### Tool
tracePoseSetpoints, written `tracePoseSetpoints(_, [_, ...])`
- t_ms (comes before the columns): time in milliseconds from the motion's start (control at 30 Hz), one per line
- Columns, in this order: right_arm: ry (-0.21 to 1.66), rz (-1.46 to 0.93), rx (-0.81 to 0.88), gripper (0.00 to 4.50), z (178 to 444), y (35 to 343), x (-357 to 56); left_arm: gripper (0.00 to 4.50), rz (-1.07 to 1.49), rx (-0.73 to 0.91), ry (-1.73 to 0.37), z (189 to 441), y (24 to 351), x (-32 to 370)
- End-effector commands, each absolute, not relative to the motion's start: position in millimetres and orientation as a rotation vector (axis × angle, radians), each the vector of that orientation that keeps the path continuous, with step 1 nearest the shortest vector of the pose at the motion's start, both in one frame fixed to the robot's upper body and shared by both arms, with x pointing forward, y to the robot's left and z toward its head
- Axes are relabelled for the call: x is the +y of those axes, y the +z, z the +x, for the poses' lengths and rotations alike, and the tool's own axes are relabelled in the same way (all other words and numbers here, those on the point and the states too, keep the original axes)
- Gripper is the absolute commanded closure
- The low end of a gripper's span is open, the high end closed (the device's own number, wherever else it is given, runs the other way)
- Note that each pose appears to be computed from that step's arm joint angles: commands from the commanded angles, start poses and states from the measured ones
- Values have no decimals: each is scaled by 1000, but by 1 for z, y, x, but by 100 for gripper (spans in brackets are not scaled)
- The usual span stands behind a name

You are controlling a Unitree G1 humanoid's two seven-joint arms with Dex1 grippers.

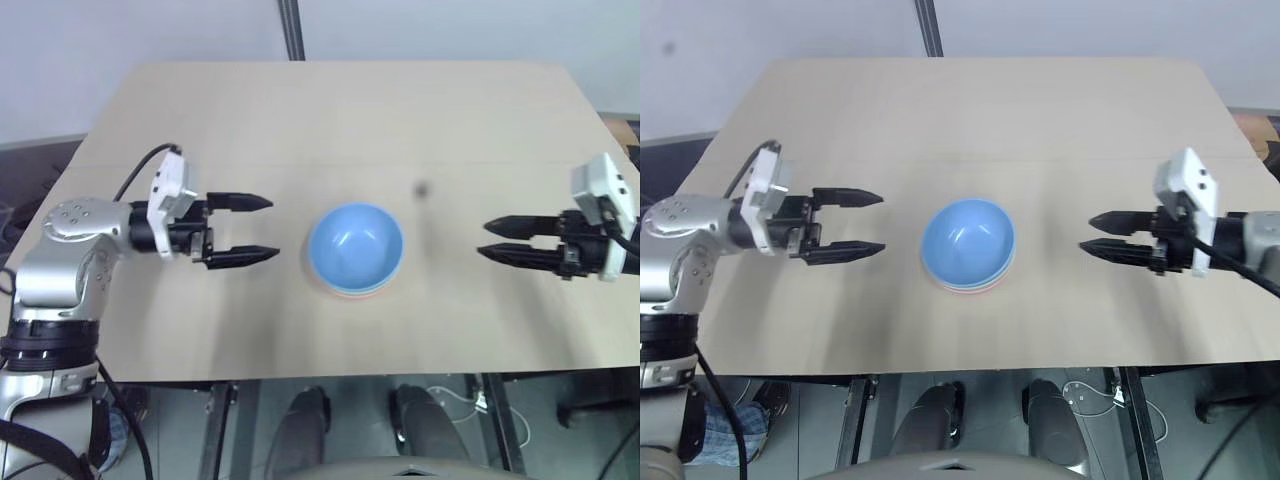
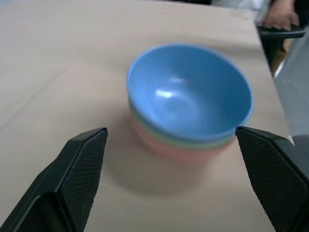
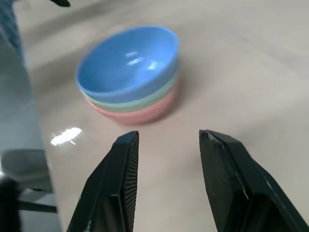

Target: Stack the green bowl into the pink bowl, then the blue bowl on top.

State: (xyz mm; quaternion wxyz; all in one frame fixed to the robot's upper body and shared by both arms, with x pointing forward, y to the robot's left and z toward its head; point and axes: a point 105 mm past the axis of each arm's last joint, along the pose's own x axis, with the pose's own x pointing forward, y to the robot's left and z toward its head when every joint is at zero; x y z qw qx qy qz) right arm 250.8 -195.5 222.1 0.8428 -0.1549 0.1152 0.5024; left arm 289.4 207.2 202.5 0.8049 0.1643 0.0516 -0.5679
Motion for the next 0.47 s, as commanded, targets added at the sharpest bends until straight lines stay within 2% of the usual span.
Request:
tracePoseSetpoints(33, [1025,-410,170,244,247,235,-220,0,394,95,-1143,285,212,219])
tracePoseSetpoints(200, [1023,-438,128,244,247,236,-235,0,388,86,-1140,280,212,222])
tracePoseSetpoints(467, [1091,-484,64,244,245,240,-227,0,402,83,-1172,274,210,220])
